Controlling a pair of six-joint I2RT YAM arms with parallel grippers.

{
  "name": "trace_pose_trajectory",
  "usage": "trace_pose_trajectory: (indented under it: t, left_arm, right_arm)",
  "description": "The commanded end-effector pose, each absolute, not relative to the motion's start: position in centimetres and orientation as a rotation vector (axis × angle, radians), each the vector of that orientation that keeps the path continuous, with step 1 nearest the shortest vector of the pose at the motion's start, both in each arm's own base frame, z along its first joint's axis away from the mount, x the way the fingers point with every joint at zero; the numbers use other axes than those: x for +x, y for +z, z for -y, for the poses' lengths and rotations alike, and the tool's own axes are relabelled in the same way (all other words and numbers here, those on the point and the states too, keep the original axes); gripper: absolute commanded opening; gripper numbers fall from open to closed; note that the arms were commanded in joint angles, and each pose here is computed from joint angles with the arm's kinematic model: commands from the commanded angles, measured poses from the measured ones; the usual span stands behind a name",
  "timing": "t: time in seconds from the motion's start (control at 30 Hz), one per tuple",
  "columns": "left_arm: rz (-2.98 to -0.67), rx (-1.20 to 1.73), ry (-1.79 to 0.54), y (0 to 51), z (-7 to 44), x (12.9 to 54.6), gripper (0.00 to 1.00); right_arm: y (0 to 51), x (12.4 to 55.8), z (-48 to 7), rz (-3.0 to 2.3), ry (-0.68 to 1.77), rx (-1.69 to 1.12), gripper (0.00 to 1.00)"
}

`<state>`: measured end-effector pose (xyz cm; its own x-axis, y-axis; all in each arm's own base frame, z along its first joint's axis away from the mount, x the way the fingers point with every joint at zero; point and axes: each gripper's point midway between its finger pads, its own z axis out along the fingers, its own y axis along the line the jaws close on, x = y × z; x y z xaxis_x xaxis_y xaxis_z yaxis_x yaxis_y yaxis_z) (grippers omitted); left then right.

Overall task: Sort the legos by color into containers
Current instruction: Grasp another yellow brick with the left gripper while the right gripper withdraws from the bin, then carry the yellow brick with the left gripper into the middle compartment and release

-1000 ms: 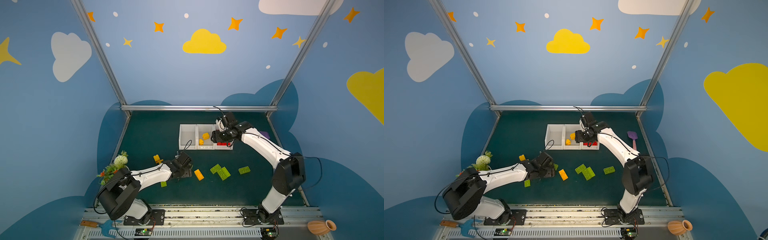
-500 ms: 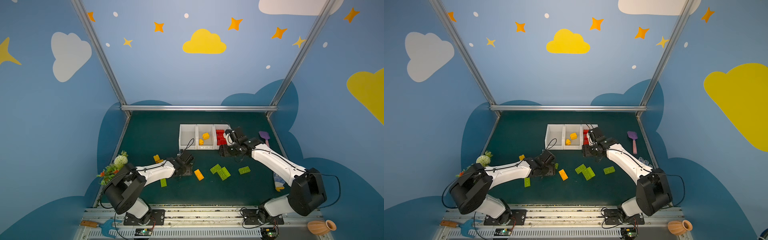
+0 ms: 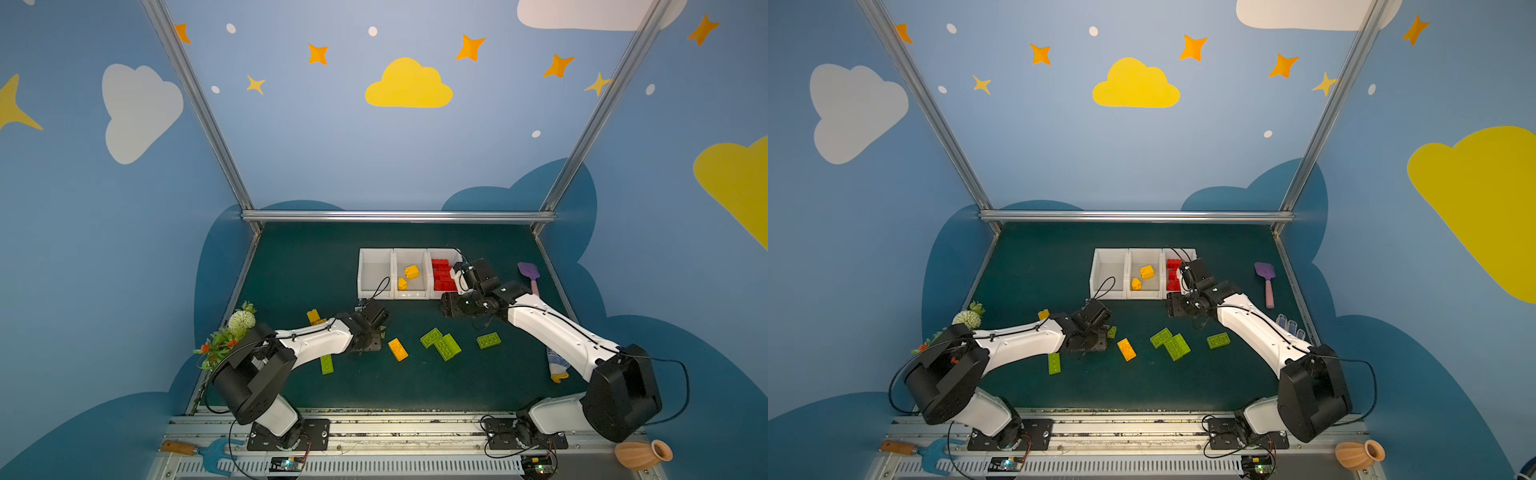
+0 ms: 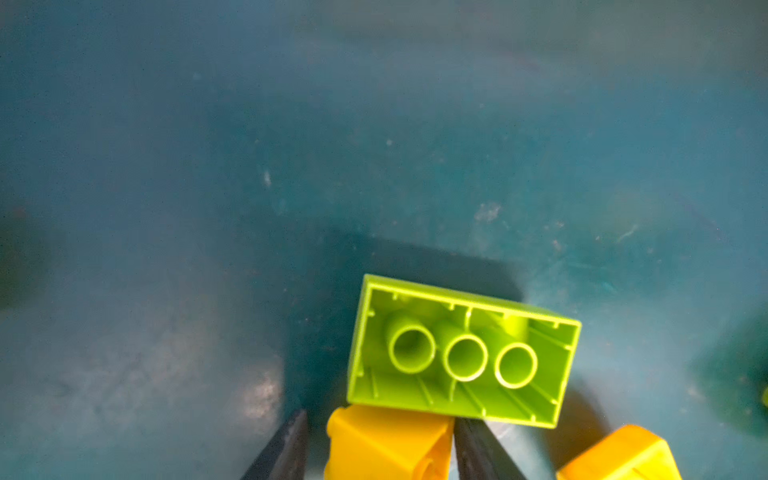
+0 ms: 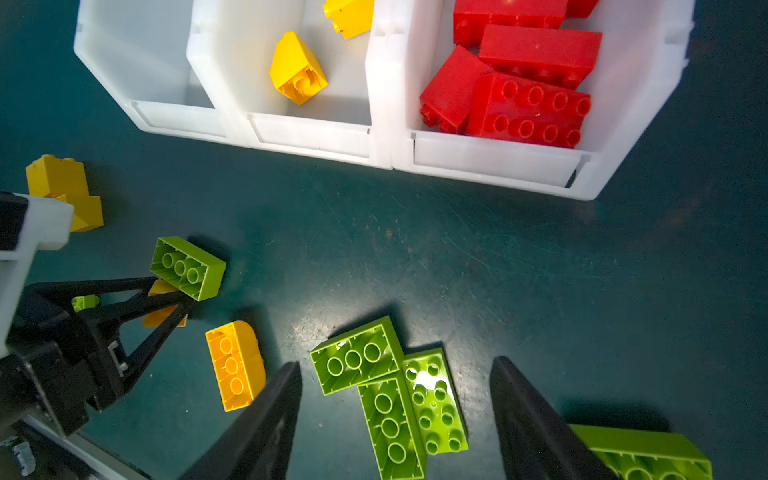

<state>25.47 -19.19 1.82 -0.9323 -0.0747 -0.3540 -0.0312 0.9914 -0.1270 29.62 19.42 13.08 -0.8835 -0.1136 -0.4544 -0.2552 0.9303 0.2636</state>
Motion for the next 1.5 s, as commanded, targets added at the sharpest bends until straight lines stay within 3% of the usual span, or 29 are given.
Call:
trace_pose_trajectory:
  t: [0.0,0.4,0.8,1.47]
  left_arm:
    - [-2.861,-0.068,-0.145,-0.3,18.6,23.7,0.47]
    - [-2.819,-0.084,-0.19,1.8,19.0,24.2,0.39]
    - [-2.732,-0.095,-0.261,6.5,19.8,25.7,0.39]
    - [-2.658,-0.09,-0.34,13.7,24.7,36.4,0.4]
  right_arm:
    - [13.7,29.6,-19.1,-2.622,0.442,-0.253,0.7]
    - [14.1,29.2,-18.7,-2.604,0.458,-0.249,0.7]
    - [14.4,27.7,-18.7,-2.557,0.536,-0.241,0.69]
    - [11.8,24.4,-18.7,-2.439,0.681,-0.255,0.69]
